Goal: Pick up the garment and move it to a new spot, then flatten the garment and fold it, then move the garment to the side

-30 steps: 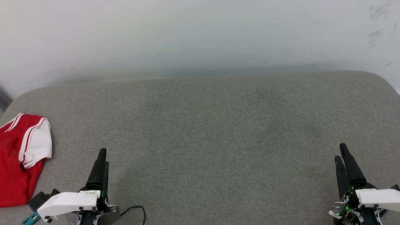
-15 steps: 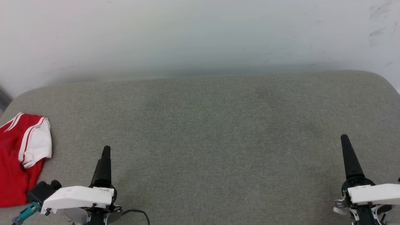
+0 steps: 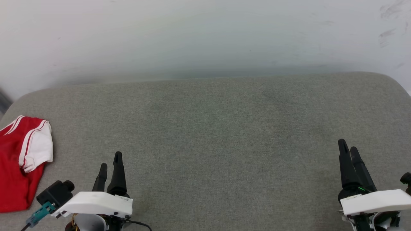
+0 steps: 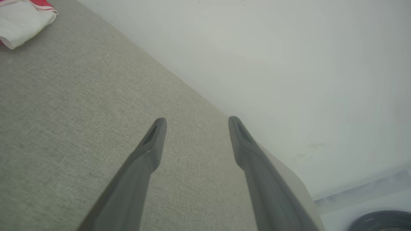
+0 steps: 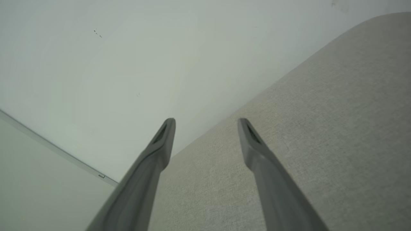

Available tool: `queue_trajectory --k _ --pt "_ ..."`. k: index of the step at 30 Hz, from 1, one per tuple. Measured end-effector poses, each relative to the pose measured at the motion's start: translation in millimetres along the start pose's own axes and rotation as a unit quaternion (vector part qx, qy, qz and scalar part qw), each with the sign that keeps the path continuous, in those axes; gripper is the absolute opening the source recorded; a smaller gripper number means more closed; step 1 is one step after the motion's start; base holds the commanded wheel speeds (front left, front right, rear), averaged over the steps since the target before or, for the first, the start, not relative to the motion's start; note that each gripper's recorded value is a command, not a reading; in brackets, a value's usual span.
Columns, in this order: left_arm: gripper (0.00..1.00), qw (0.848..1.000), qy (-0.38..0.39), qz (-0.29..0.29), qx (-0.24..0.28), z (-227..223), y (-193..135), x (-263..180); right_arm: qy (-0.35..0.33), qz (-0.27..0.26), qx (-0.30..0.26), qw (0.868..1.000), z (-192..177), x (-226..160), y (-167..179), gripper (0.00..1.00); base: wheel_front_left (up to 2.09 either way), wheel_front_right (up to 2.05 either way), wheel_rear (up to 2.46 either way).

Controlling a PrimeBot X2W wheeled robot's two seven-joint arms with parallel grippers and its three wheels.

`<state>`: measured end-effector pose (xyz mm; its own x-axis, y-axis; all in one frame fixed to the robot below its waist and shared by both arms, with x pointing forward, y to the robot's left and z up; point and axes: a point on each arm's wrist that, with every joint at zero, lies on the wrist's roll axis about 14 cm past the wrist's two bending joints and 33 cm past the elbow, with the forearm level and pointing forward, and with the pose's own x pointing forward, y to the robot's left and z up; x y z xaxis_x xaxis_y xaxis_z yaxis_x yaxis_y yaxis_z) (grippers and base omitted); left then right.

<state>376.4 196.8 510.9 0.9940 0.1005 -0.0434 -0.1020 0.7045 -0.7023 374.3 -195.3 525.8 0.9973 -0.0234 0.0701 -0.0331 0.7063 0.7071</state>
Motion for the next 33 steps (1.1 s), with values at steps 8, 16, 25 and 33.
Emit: queue_trajectory --k 8,16,25,33 --pt "1.0 0.998 -0.001 0.0 0.068 -5 -3 -4 0.004 0.006 -0.066 0.998 -4 -4 2 1.0 0.0 0.0 0.0" --pt "1.0 0.993 -0.013 -0.014 0.117 -3 -11 -5 -0.003 0.016 -0.117 0.993 -3 -4 6 1.0 0.0 0.0 0.0" --pt "1.0 0.985 -0.023 -0.027 0.167 -3 -16 -9 -0.008 0.025 -0.165 0.986 -2 -7 10 1.0 0.0 0.0 0.0" --pt "1.0 0.977 -0.034 -0.042 0.204 -3 -24 -11 -0.012 0.033 -0.202 0.979 -3 -8 13 1.0 0.0 0.0 0.0"
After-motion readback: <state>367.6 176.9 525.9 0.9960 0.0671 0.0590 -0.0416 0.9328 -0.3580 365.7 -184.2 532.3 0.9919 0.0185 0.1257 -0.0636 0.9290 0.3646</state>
